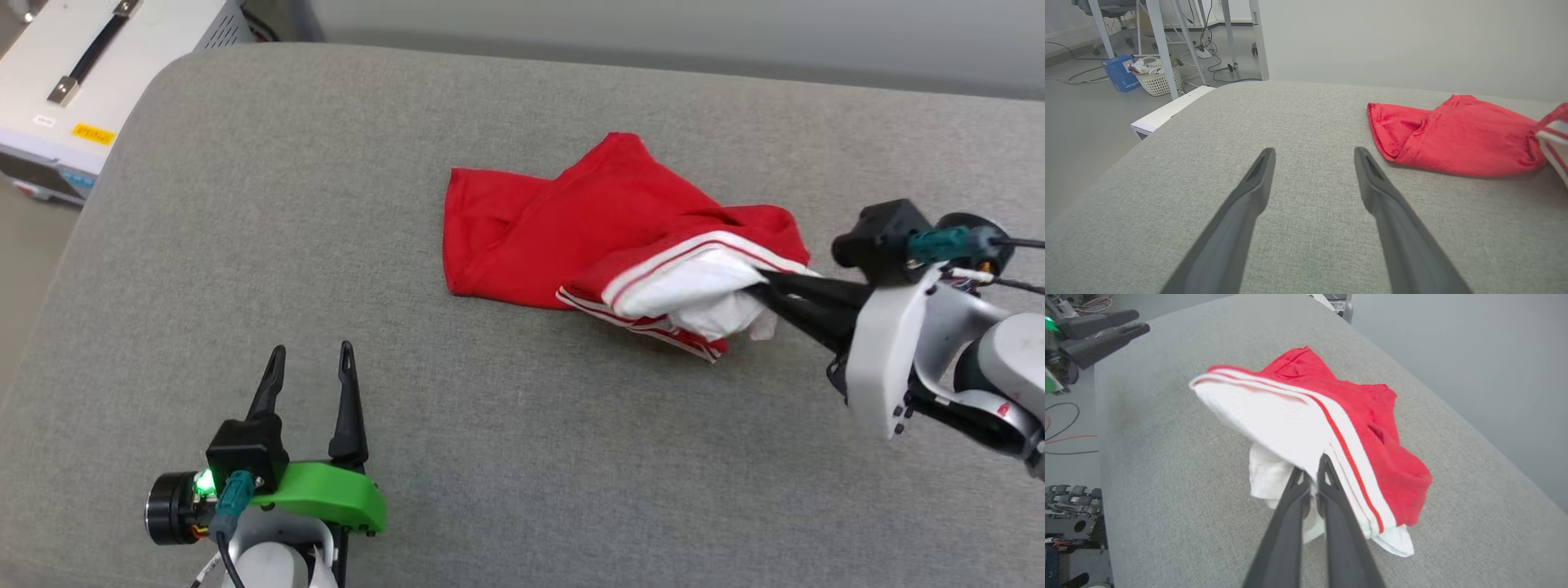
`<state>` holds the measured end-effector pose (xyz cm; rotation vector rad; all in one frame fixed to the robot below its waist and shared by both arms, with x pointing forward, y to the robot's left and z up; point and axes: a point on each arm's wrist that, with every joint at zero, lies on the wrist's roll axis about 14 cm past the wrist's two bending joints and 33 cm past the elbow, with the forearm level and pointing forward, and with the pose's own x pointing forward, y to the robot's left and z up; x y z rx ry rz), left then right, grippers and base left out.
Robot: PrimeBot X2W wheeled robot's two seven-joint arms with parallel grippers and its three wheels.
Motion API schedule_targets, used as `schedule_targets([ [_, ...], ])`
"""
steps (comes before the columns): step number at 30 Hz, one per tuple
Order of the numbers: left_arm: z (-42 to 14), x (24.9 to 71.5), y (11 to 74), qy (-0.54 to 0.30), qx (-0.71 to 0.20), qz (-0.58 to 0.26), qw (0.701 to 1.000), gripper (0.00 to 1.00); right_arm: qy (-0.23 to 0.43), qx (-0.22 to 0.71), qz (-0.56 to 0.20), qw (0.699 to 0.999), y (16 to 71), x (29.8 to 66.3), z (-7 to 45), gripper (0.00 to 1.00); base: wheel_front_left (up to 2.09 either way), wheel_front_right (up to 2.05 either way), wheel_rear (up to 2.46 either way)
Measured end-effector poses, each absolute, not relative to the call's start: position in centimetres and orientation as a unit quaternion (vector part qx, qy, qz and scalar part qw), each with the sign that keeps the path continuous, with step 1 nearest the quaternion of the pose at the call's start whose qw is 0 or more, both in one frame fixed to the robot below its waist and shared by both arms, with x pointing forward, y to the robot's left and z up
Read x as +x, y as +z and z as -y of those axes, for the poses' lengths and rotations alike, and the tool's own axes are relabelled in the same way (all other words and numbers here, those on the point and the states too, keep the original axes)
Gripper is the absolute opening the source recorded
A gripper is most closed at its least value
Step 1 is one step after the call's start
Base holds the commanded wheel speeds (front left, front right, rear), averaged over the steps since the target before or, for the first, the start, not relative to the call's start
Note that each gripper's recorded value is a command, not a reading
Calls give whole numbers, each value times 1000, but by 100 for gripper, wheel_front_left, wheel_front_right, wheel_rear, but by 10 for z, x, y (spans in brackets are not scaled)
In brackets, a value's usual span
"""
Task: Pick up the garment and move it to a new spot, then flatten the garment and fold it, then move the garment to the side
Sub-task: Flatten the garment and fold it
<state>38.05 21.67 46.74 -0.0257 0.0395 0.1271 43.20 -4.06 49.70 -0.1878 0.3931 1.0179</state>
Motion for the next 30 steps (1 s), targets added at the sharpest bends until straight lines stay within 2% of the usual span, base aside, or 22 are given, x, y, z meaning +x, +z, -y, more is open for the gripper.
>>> schedule_targets([
  [4, -207, 381, 473, 48, -15, -10, 999, 100, 449, -73, -127, 881, 541, 442, 64, 0, 0, 0, 0],
  [8, -197, 383, 479, 32, -18, -1, 999, 100, 389, -73, -99, 913, 561, 450, 109, 0, 0, 0, 0],
  [9, -195, 384, 480, 28, -18, 1, 999, 100, 371, -70, -101, 921, 561, 451, 123, 0, 0, 0, 0],
  [10, -190, 386, 482, 21, -20, 4, 1000, 100, 317, -70, -113, 939, 550, 450, 165, 0, 0, 0, 0],
  [15, -186, 383, 477, 16, -21, -4, 1000, 100, 225, -55, -166, 958, 508, 434, 232, 0, 0, 0, 0],
  [22, -183, 385, 471, 12, -21, -13, 1000, 100, 94, -20, -271, 958, 434, 392, 313, 0, 0, 0, 0],
  [25, -182, 386, 467, 8, -21, -18, 1000, 100, 56, -29, -333, 941, 398, 363, 338, 0, 0, 0, 0],
  [28, -182, 386, 463, 8, -19, -24, 1000, 100, 33, -20, -386, 921, 365, 336, 344, 0, 0, 0, 0],
  [30, -183, 386, 462, 10, -19, -26, 999, 100, 26, -6, -395, 918, 356, 332, 340, 0, 0, 0, 0],
])
